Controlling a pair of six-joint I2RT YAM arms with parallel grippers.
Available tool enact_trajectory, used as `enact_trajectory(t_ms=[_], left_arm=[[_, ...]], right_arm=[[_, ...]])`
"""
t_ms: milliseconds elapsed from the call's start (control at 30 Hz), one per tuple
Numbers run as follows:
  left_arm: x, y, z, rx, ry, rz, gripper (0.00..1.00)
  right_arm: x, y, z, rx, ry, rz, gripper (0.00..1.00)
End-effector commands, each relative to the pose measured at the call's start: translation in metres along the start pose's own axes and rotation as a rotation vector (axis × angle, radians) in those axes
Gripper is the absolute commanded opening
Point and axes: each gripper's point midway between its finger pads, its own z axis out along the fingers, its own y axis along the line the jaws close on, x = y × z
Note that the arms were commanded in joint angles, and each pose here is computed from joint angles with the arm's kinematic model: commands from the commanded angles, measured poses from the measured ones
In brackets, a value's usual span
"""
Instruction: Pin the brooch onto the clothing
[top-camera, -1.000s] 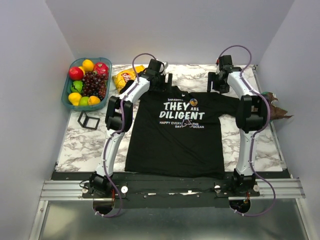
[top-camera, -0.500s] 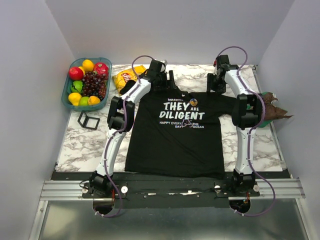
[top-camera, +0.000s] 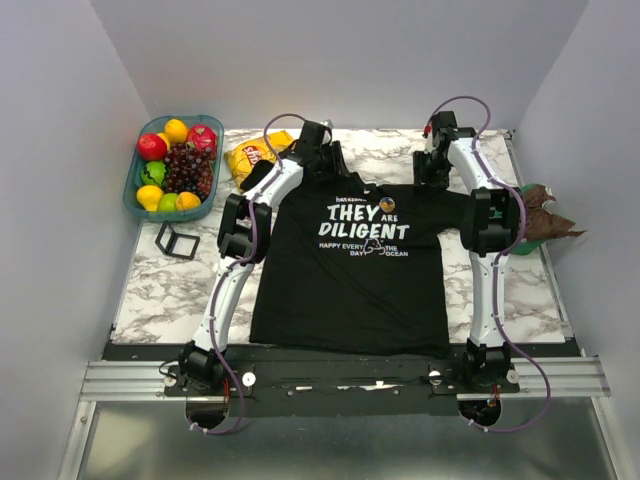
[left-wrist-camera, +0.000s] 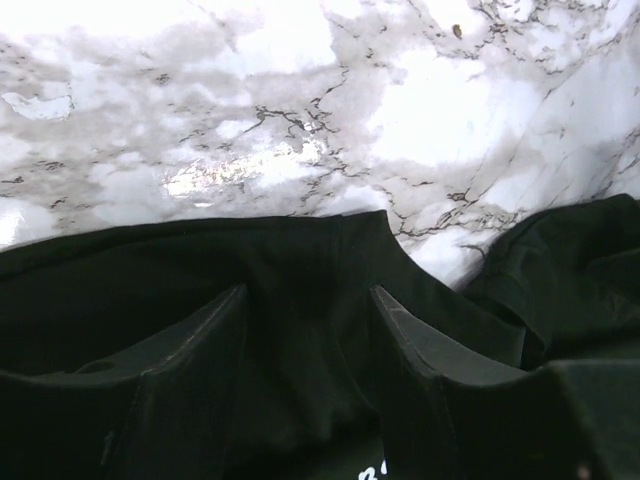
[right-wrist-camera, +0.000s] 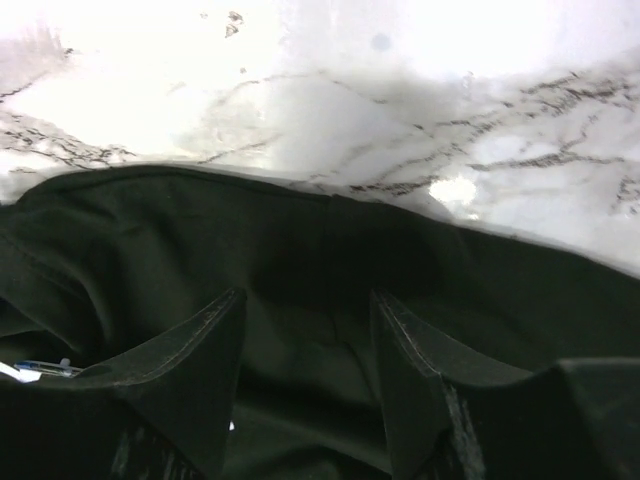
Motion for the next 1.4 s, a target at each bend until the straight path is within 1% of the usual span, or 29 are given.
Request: enact_trajectory(t_ms=[0,33,133,200,233,267,333,400,433,467,533,600,633,733,833,867,1000,1133,1367], left_arm=[[0.023,0.017,0.014,-0.044,0.052,-0.027,0.56],[0.023,0.02,0.014,-0.052,0.052,-0.043,0.54],[0.017,0.032,0.013,-0.049,0.03,-0.101,0.54],[0.01,0.036,0.013,-0.045,0.004,-0.14,0.52],[0.004,0.039,0.011,-0.047,-0.012,-0.148,0.51],[0.0,0.04,0.01,-0.047,-0.024,-0.157,0.5],[-0.006,0.044,0.009,-0.053,-0.042,-0.17,0.45],[-0.014,0.054,0.007,-0.058,-0.062,-0.202,0.42],[-0.016,0.057,0.007,-0.058,-0.068,-0.212,0.41],[-0.02,0.063,0.006,-0.058,-0.079,-0.224,0.39],[-0.023,0.068,0.006,-0.054,-0.083,-0.249,0.37],[-0.028,0.075,0.005,-0.052,-0.096,-0.268,0.37],[-0.03,0.076,0.005,-0.05,-0.102,-0.278,0.37],[-0.038,0.082,0.003,-0.057,-0.127,-0.293,0.37],[-0.043,0.086,0.003,-0.056,-0.148,-0.296,0.36],[-0.046,0.086,0.003,-0.051,-0.157,-0.3,0.36],[-0.048,0.087,0.007,-0.032,-0.165,-0.307,0.36],[-0.054,0.083,0.01,0.001,-0.19,-0.303,0.36],[-0.066,0.079,0.01,0.038,-0.231,-0.277,0.36]], right_arm=[[0.009,0.009,0.003,-0.056,0.056,-0.016,0.59],[0.01,0.01,0.004,-0.056,0.059,-0.017,0.59],[0.01,0.01,0.006,-0.056,0.064,-0.008,0.6],[0.007,0.011,0.005,-0.062,0.056,0.001,0.55],[0.006,0.01,0.005,-0.06,0.051,0.009,0.46],[0.004,0.01,0.005,-0.061,0.046,0.013,0.42],[0.003,0.009,0.007,-0.065,0.044,0.022,0.4],[0.002,0.008,0.008,-0.081,0.043,0.034,0.34],[0.001,0.007,0.007,-0.086,0.04,0.046,0.27],[-0.001,0.006,0.008,-0.095,0.035,0.052,0.22],[-0.001,0.004,0.01,-0.098,0.032,0.069,0.15],[-0.004,-0.001,0.011,-0.086,0.022,0.084,0.12],[-0.003,-0.004,0.012,-0.075,0.022,0.1,0.08],[-0.006,-0.014,0.011,-0.059,0.001,0.143,0.04],[-0.019,-0.016,0.005,-0.082,-0.053,0.192,0.03],[-0.026,-0.024,0.004,-0.099,-0.078,0.221,0.03],[-0.044,-0.027,-0.001,-0.152,-0.132,0.294,0.03],[-0.056,-0.032,-0.003,-0.157,-0.169,0.361,0.03],[-0.071,-0.039,-0.003,-0.202,-0.209,0.412,0.04]])
